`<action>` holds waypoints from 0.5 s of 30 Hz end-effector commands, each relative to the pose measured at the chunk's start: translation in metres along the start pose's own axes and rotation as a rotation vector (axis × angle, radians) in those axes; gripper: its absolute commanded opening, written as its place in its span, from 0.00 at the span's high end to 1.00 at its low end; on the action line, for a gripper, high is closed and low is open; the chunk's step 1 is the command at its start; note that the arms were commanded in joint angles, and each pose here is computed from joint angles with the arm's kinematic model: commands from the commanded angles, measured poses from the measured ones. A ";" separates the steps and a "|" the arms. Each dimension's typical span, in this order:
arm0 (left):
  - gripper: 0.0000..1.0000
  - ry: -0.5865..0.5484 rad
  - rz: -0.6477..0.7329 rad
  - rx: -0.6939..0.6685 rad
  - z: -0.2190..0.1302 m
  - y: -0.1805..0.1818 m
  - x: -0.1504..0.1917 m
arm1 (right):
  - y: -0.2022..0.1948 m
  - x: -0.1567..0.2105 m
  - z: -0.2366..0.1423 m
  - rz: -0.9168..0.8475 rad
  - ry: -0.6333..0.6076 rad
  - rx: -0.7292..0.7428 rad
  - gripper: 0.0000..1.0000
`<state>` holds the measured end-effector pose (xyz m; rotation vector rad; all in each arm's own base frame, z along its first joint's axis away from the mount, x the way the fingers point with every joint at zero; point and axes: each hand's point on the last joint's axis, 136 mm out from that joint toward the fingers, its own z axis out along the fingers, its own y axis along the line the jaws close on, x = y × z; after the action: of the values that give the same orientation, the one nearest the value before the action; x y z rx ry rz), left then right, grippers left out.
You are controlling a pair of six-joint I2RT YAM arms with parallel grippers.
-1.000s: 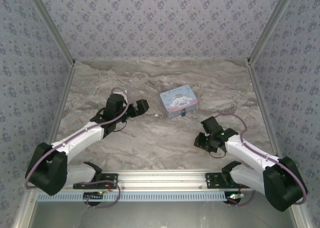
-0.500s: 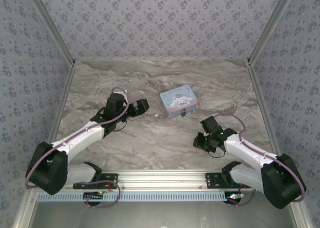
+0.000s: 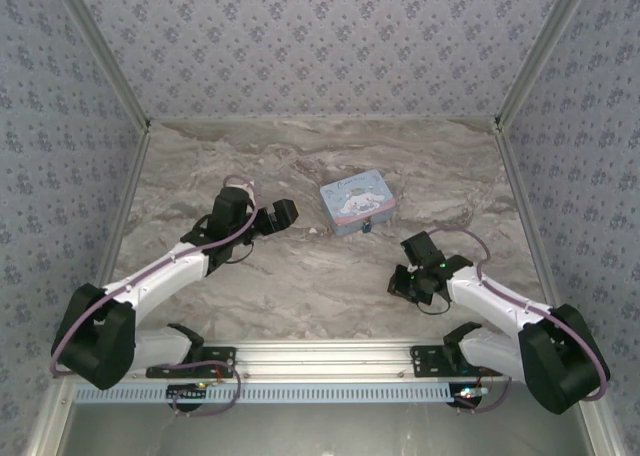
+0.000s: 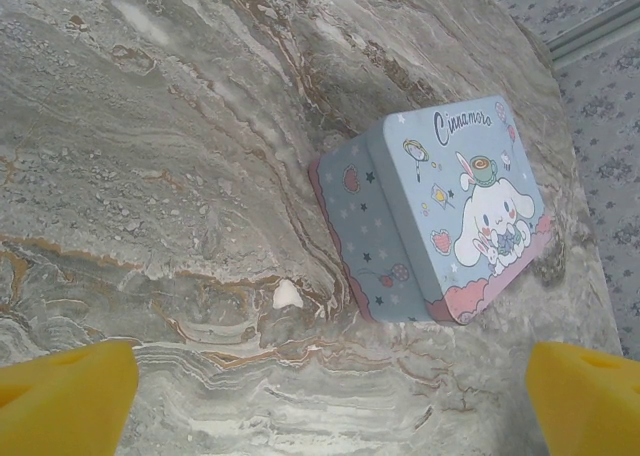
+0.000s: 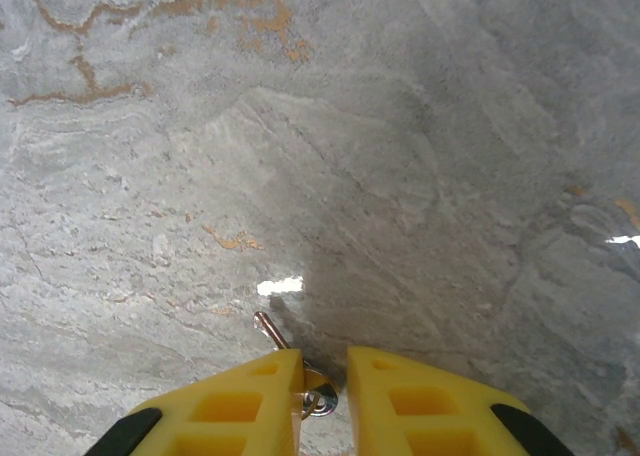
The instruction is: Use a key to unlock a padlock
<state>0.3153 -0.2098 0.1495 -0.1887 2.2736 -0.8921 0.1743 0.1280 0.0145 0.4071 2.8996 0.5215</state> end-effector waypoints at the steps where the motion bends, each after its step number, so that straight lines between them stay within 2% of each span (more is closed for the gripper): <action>1: 0.01 -0.010 0.026 0.000 0.000 -0.003 -0.003 | 0.006 0.008 0.007 -0.018 0.045 -0.030 0.79; 15: 0.00 -0.010 0.028 -0.008 0.000 -0.001 -0.002 | 0.012 0.006 0.003 -0.056 0.045 0.000 0.78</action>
<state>0.3155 -0.2091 0.1490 -0.1912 2.2743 -0.8868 0.1748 0.1316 0.0161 0.3729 2.9219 0.4886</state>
